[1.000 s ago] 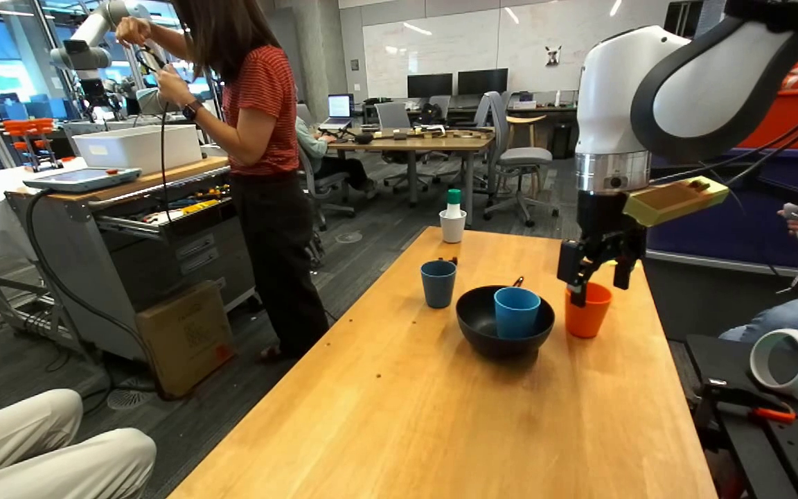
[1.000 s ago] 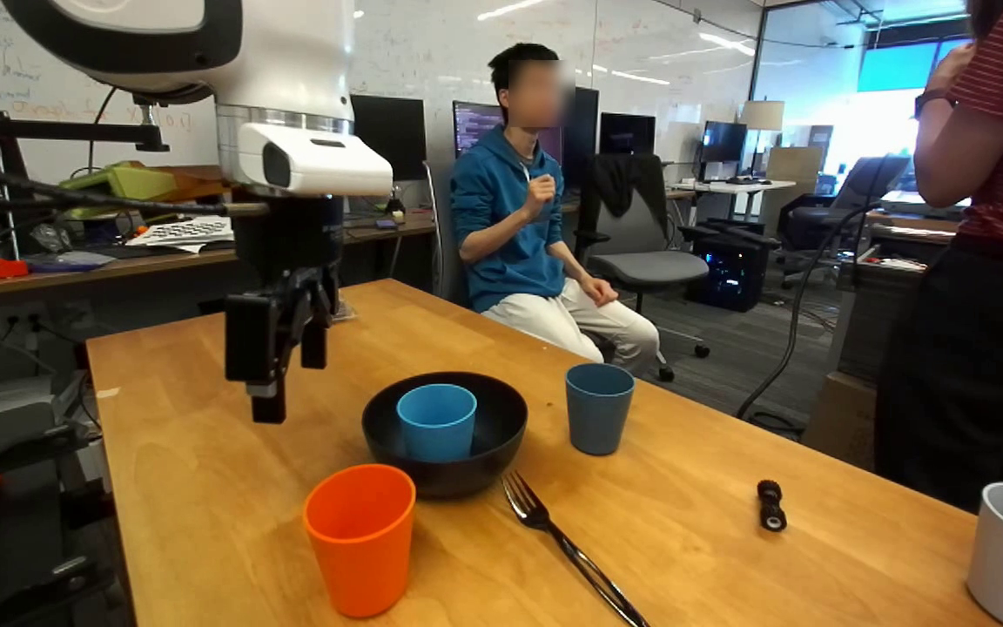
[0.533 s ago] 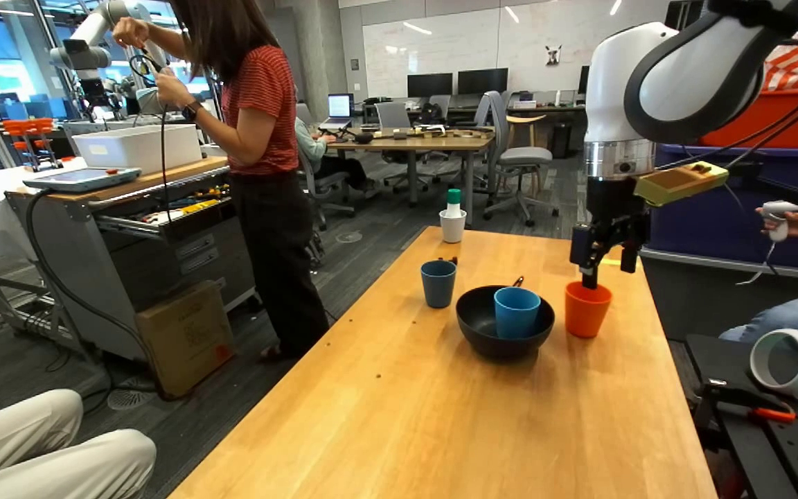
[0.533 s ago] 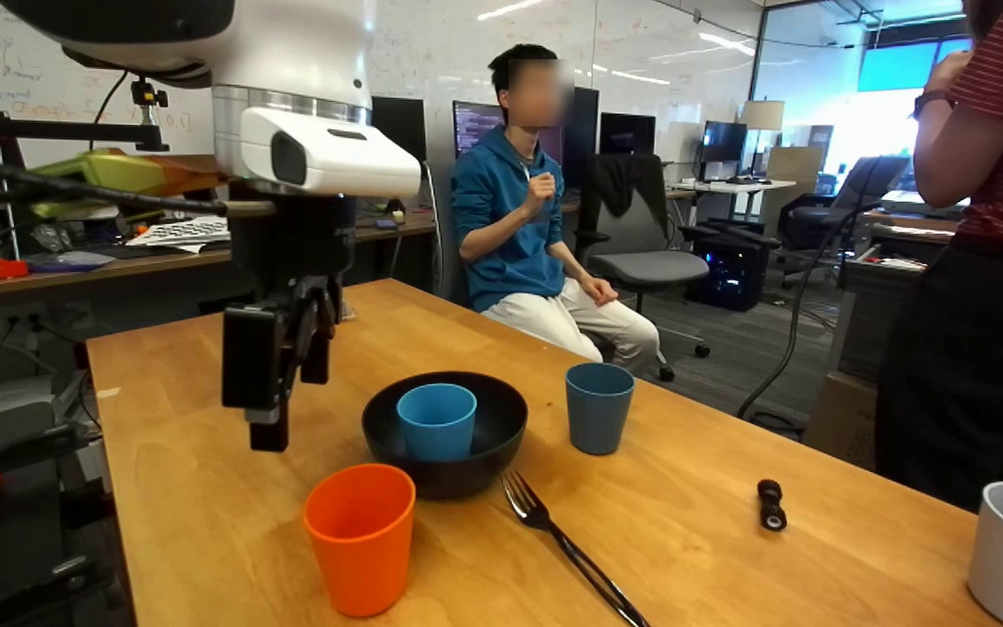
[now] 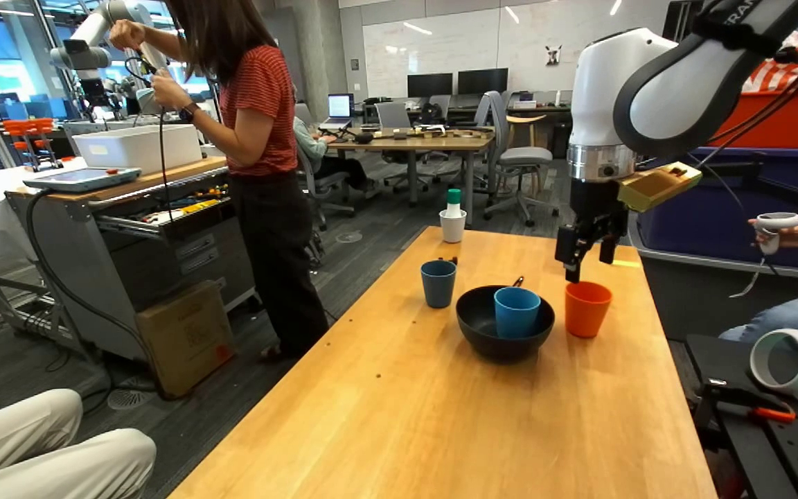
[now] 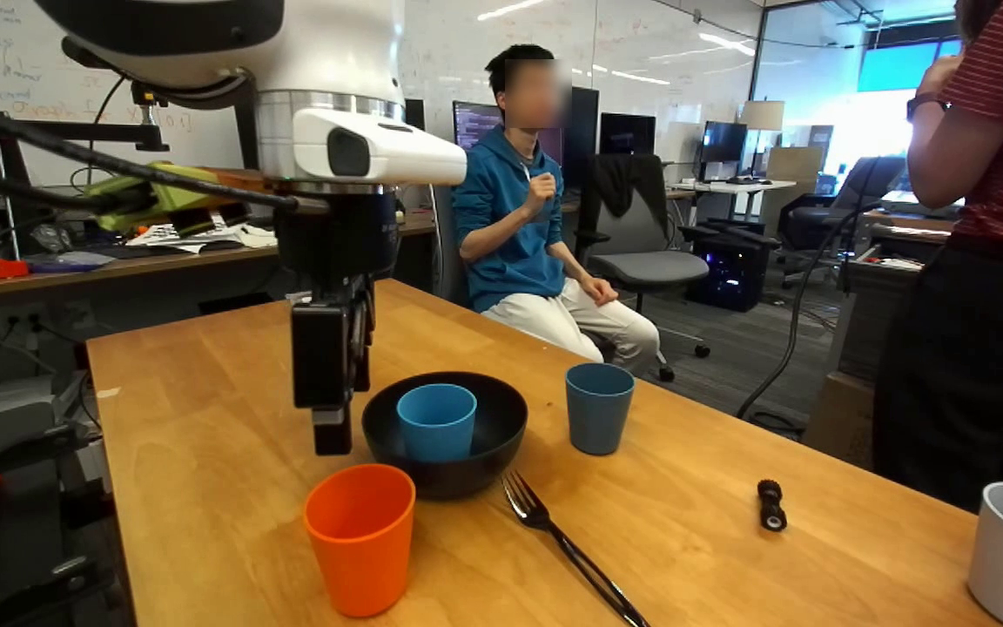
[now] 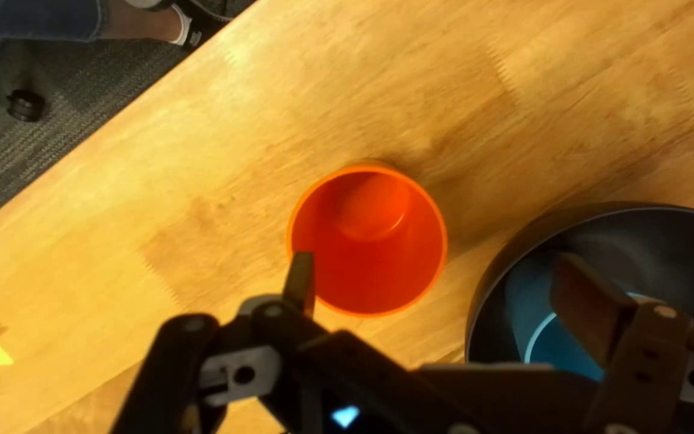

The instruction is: Stack the cups in the bowl then put the fork in the dark blue cup

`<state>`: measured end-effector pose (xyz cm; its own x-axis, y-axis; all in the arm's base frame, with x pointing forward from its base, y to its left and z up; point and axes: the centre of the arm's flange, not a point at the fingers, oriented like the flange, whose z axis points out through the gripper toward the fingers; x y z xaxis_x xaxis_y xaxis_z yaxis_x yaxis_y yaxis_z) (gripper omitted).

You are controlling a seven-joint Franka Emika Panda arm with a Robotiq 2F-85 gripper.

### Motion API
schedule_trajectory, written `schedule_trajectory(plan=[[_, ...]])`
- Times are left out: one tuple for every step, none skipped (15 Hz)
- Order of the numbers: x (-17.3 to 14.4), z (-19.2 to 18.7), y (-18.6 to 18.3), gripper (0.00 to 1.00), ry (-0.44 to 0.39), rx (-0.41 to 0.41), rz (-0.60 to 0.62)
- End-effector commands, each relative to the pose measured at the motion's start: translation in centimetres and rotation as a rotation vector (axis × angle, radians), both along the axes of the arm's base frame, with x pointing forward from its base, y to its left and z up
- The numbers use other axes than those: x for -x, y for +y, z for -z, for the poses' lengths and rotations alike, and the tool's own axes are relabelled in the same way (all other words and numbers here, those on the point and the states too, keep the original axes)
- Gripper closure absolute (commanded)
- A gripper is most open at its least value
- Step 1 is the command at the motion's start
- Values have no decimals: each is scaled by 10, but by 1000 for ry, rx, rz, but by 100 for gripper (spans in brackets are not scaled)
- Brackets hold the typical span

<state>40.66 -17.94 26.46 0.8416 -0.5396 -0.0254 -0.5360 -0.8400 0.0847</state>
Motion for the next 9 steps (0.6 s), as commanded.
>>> schedule_trajectory(plan=[[-14, 14, 1, 0, -11, 40, -36], [-15, 18, 1, 0, -11, 38, -41], [-16, 23, 3, 0, -5, 34, -46], [-16, 27, 5, 0, -1, 32, -50], [-16, 31, 6, 15, 5, 24, -55], [-16, 35, 8, 26, 11, 23, -60], [-16, 38, 9, 34, 20, 22, -63], [-16, 41, 9, 41, 28, 23, -66], [-16, 42, 9, 49, 33, 25, -67]])
